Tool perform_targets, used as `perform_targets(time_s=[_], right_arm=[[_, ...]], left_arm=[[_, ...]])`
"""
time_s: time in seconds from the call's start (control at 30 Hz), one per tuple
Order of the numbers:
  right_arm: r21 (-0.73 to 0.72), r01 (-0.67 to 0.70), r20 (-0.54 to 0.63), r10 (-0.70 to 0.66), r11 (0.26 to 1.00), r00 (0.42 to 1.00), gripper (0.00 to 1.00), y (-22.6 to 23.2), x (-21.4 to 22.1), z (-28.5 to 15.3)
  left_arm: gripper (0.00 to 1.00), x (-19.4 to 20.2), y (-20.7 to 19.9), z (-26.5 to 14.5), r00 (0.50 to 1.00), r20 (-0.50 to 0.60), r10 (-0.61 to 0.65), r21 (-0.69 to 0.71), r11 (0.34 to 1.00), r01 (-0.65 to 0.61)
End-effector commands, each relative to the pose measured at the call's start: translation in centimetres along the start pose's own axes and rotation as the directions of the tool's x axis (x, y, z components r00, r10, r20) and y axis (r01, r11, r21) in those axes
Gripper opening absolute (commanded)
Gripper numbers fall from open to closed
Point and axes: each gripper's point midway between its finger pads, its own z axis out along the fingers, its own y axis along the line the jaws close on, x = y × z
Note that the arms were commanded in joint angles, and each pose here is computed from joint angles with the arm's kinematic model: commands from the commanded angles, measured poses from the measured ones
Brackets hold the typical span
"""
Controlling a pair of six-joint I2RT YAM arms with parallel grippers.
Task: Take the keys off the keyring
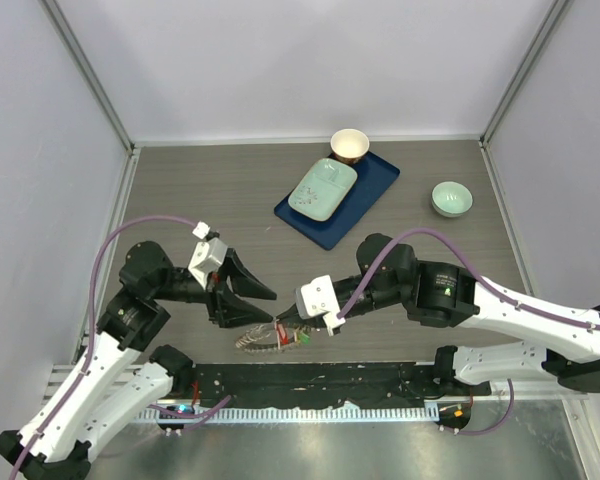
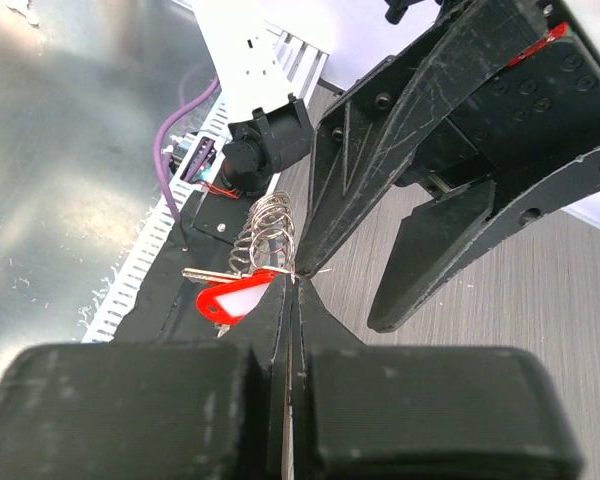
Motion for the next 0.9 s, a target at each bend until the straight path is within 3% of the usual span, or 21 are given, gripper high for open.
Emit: perform_targets(time_s=[0.0, 0.3, 0.87], right_arm=[[0.066, 0.049, 0.116, -0.057, 0.997, 0.992, 0.01, -1.8, -3.9, -0.6], [0.068, 0.044, 0.118, -0.052, 0.997, 0.992, 0.01, -1.9, -3.8, -0.3], [0.083, 0.037, 0.118, -0.046, 0.996, 0.992, 0.01, -2.1, -3.7, -0.2]], left_arm=[[0.5, -0.2, -0.3, -0.1, 1.0, 0.022, 0.0, -0.007, 1.0, 0.0], [0.48, -0.9, 0.1, 0.1, 0.999, 0.048, -0.005, -0.05, 0.999, 0.008], [0.5, -0.5, -1.2, 0.1, 0.998, 0.051, -0.038, -0.002, 0.999, 0.039]])
